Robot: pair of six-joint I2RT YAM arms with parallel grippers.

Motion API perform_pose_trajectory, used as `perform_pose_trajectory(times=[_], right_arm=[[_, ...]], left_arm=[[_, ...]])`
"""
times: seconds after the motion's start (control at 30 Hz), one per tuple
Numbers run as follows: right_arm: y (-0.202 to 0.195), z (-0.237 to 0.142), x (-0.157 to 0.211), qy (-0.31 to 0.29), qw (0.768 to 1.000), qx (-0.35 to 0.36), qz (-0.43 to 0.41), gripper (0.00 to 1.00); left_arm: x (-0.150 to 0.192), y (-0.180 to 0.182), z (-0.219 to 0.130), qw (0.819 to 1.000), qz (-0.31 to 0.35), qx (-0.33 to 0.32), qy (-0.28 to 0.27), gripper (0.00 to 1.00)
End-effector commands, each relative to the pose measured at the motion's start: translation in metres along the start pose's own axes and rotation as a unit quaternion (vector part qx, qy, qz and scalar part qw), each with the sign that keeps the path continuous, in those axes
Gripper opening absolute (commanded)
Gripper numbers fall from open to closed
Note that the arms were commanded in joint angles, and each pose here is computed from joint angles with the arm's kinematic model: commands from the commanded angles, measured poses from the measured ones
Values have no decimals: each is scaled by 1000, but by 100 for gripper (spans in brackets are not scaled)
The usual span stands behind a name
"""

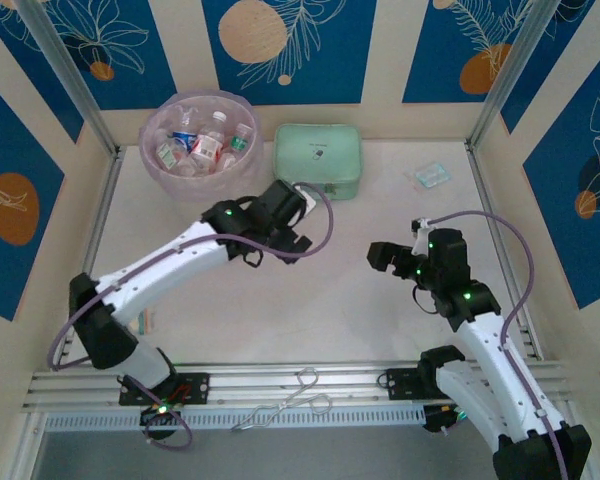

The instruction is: Put the plastic bottles in the bin

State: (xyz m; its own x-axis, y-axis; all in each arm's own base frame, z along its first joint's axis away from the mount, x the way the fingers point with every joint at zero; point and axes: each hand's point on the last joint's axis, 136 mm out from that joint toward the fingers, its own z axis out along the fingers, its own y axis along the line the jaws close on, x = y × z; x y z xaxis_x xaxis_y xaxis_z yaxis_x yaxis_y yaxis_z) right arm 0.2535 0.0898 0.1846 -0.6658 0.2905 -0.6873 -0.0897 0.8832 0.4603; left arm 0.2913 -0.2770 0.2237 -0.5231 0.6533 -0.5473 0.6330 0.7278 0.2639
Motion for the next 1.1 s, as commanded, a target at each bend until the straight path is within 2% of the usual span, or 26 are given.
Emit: perform_pose_trajectory(times=[0.0,0.13,0.23,0.37,0.63,0.83,1.07], right_arm=[[-7,-4,-3,-12,1000,14,15,99],[-10,-7,-2,-14,1000,19,16,99],[-18,-9,2,-19,999,25,19,99],[-26,-9,6,-16,999,29,30,99],[-31,-12,6,-19,998,26,45,99],[-31,-10,6,-18,998,22,50,99],[-31,-11,5,-18,998,22,49,99]], left_arm=[[13,-11,35,999,-16,-8,36,99],[18,-14,69,997,-2,-36,67,99],[25,0,95,991,23,-88,98,99],[35,13,129,986,22,-105,130,99],[41,53,159,977,17,-150,153,99],[47,65,182,980,-19,-106,165,99],[62,48,187,978,-59,-43,197,99]])
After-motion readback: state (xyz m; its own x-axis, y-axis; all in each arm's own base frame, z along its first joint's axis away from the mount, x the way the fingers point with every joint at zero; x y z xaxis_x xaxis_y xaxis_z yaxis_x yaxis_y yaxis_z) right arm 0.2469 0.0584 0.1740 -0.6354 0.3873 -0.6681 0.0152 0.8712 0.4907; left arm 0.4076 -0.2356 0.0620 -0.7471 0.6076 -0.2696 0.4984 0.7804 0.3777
